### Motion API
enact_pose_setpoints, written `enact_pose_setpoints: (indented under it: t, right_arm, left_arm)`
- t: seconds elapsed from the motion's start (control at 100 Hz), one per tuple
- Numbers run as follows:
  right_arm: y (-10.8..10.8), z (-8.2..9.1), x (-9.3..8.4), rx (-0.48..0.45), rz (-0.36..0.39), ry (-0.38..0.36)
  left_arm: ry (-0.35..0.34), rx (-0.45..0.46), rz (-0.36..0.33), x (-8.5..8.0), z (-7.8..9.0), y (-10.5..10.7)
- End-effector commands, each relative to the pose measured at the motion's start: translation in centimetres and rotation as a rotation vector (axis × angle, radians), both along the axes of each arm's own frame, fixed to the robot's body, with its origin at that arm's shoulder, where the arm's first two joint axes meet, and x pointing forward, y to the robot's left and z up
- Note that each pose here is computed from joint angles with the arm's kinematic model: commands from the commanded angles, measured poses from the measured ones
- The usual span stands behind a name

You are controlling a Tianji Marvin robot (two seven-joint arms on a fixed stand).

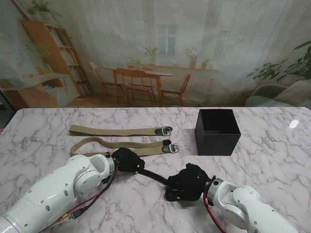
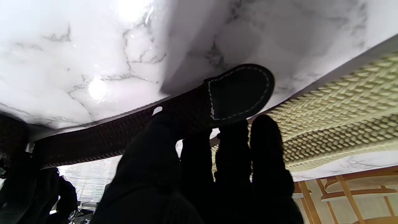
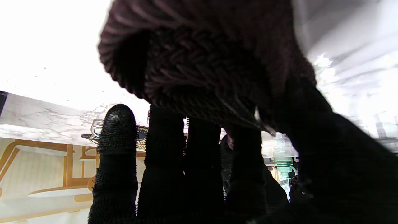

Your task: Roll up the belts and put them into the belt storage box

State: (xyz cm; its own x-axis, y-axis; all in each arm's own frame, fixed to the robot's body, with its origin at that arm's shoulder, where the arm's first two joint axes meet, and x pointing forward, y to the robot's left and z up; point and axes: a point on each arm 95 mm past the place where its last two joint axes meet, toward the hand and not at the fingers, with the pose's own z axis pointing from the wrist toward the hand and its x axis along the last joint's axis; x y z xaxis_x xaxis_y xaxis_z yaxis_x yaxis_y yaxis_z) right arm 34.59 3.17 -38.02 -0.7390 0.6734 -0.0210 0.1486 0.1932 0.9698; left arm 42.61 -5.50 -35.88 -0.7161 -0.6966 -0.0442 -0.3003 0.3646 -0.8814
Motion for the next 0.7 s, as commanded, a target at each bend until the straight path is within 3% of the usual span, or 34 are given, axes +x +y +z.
enact_pose_setpoints:
  t: [0.0, 0.37, 0.69]
  right_arm:
    - [-0.3, -0.7, -0.3, 0.0, -0.004, 0.016]
    - [-0.4, -1.1, -0.1, 0.054, -0.018, -0.033]
    - [-0.4, -1.3, -0.2, 0.018, -0.151, -0.052]
  left_arm:
    - [0.028, 0.042, 0.011, -0.6, -0.8, 0.6]
    - [0.024, 0.106, 0.017, -1.3, -0.7, 2.1]
    - [0.039, 0.115, -0.017, -3.2, -0.2, 2.4]
